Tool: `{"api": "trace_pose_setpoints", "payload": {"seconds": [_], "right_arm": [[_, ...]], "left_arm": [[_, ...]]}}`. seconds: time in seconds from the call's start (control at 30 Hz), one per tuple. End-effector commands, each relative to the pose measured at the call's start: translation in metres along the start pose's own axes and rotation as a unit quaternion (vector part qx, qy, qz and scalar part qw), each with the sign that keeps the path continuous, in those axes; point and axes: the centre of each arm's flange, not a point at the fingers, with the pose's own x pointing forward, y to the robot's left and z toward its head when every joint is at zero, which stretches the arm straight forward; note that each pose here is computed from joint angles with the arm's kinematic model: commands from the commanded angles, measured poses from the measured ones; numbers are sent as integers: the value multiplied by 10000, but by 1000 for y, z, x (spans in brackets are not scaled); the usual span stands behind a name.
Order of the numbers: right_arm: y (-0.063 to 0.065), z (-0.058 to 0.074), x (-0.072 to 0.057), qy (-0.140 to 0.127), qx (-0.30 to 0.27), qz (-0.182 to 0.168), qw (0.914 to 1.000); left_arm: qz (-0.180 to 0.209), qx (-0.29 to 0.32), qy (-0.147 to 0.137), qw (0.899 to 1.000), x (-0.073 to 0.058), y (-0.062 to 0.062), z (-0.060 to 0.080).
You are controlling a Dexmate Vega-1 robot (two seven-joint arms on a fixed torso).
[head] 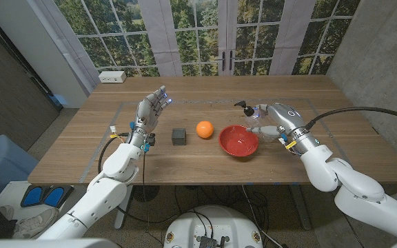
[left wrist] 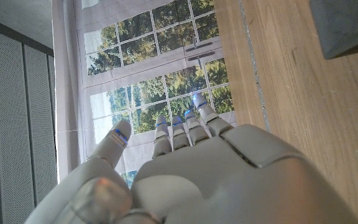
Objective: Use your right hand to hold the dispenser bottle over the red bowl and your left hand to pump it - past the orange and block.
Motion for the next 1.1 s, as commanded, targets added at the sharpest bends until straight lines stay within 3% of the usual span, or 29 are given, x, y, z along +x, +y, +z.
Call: {"api": "trace_pose_setpoints", "payload": {"seconds": [0.03,0.37,0.83,1.1], "right_arm": [[1,-3,-3,-41,-131,-27,9999],[4,-7,2,45,-261,146,9995],[5,-7,3,65,-279,175,9994],[8,-8,4,41,-242,142,9996]], "left_arm": [[-105,352,-145,9992,1,-17,10],[-208,651,-436,9967,13,-31,19],[-661,1345,-545,9872,36,-54,32],[-861,1597,-564,9818,42,-62,35]]}}
